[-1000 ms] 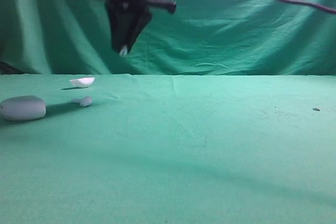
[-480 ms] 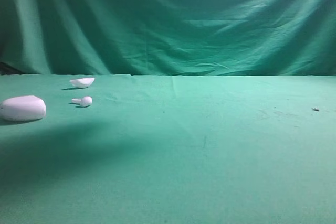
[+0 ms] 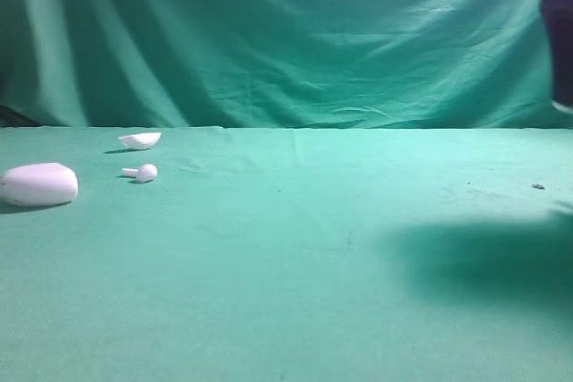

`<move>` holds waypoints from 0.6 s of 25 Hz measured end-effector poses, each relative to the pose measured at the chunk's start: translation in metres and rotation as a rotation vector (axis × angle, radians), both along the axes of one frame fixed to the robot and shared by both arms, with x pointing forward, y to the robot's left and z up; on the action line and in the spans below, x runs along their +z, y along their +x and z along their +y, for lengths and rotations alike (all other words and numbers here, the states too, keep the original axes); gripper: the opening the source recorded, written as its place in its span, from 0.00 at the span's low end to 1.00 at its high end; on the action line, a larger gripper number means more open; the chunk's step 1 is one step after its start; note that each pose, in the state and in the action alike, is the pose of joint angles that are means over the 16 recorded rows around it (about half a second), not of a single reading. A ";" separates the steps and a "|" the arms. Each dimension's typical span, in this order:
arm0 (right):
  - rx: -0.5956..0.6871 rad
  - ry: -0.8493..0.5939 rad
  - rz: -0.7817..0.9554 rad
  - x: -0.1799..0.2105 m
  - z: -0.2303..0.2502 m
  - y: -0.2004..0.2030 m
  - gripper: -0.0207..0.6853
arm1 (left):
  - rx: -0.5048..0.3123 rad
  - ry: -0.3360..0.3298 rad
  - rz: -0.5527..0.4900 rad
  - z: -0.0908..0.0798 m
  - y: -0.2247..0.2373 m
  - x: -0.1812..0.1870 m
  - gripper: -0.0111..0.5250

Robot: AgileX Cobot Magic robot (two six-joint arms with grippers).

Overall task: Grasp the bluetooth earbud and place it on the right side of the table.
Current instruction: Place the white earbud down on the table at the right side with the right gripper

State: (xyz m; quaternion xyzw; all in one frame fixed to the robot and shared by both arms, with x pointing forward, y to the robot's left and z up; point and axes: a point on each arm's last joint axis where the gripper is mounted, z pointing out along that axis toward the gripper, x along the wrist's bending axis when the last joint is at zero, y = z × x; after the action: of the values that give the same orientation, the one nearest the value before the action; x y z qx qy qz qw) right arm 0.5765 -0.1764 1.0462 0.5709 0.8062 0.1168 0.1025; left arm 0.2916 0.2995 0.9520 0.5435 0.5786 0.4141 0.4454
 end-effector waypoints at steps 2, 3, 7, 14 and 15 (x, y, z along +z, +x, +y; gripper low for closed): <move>-0.046 -0.003 0.022 -0.019 -0.018 -0.010 0.15 | 0.000 0.000 0.000 0.000 0.000 0.000 0.02; -0.066 -0.004 0.029 -0.028 -0.025 -0.016 0.15 | 0.000 0.000 0.000 0.000 0.000 0.000 0.02; -0.128 0.002 0.036 -0.059 -0.047 -0.033 0.15 | 0.000 0.000 0.000 0.000 0.000 0.000 0.02; -0.174 0.018 0.012 -0.092 -0.062 -0.042 0.15 | 0.000 0.000 0.000 0.000 0.000 0.000 0.02; -0.175 0.021 0.007 -0.094 -0.063 -0.042 0.15 | 0.000 0.000 0.000 0.000 0.000 0.000 0.02</move>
State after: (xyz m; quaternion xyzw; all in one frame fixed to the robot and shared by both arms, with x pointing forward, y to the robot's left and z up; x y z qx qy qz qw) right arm 0.5346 -0.2389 0.9517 0.6405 0.7524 0.1139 0.1037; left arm 0.2916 0.2995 0.9520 0.5435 0.5786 0.4141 0.4454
